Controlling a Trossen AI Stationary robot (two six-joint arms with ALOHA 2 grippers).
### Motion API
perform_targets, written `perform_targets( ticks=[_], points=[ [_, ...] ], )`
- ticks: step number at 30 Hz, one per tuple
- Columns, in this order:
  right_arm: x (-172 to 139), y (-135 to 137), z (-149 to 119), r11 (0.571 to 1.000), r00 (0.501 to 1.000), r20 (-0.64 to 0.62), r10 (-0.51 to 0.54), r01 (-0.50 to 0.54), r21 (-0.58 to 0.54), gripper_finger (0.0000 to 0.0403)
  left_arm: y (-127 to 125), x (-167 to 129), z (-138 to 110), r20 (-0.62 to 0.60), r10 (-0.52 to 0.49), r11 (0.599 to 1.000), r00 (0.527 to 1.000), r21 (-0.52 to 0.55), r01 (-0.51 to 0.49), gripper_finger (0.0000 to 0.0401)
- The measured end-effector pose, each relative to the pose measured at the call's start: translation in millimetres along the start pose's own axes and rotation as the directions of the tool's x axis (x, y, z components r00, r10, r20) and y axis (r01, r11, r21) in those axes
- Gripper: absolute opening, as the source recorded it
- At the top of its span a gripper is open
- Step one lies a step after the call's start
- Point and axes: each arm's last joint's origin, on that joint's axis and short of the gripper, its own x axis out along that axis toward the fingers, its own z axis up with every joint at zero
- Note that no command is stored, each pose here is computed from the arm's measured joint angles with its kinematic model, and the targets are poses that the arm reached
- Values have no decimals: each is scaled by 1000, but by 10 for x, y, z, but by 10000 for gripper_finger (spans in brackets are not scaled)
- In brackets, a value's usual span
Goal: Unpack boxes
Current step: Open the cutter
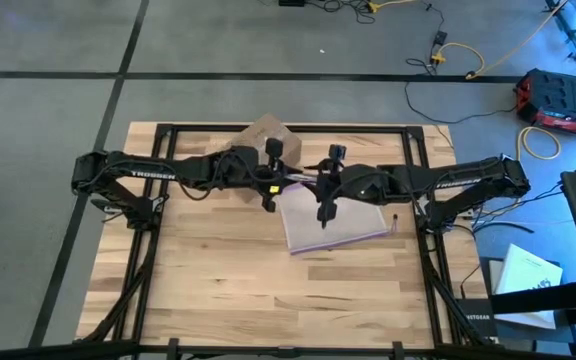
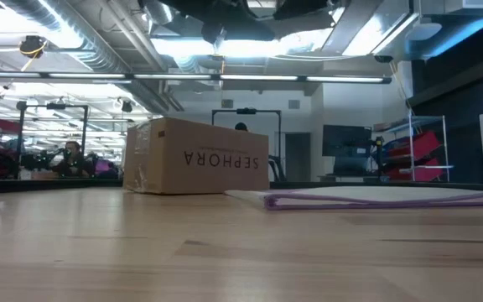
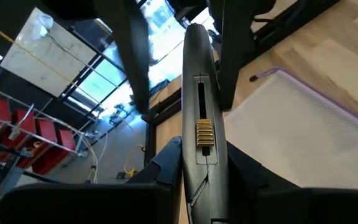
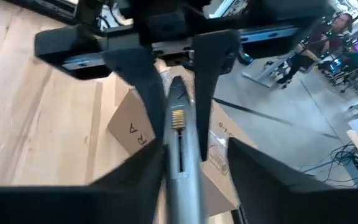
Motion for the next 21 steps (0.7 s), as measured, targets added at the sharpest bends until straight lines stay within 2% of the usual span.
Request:
perform_targets(
  ticks=[2,4,8,10,13,15,18,21],
  points=[
    [7,-1,-27,1000,1000,-18,23,-23,-12,86,2,0,-1,1,0,1000,1000,0,0,56],
    [11,-7,-44,999,999,-28,46,-47,-16,58,-9,-2,8,-1,-2,1000,1000,-4,2,56],
    [9,-7,-41,999,999,-26,46,-47,-21,58,4,-9,31,-4,-8,1000,1000,-3,8,56],
    [9,-10,-34,999,999,-19,44,-44,-30,84,7,-10,34,-2,-7,1000,1000,-3,7,56],
    [19,-6,-34,998,999,-15,47,-48,-34,154,29,-16,66,23,5,1000,1000,-11,-5,56],
    [20,-14,-33,999,1000,-19,24,-25,-37,185,37,-23,72,28,8,1000,1000,-15,-8,56],
    [21,-22,-34,999,1000,-24,6,-7,-52,197,36,-23,71,26,7,1000,1000,-16,-7,56],
    [21,-29,-14,999,1000,-5,-1,0,-50,181,35,-23,71,26,7,1000,1000,-18,-6,56]
  ],
)
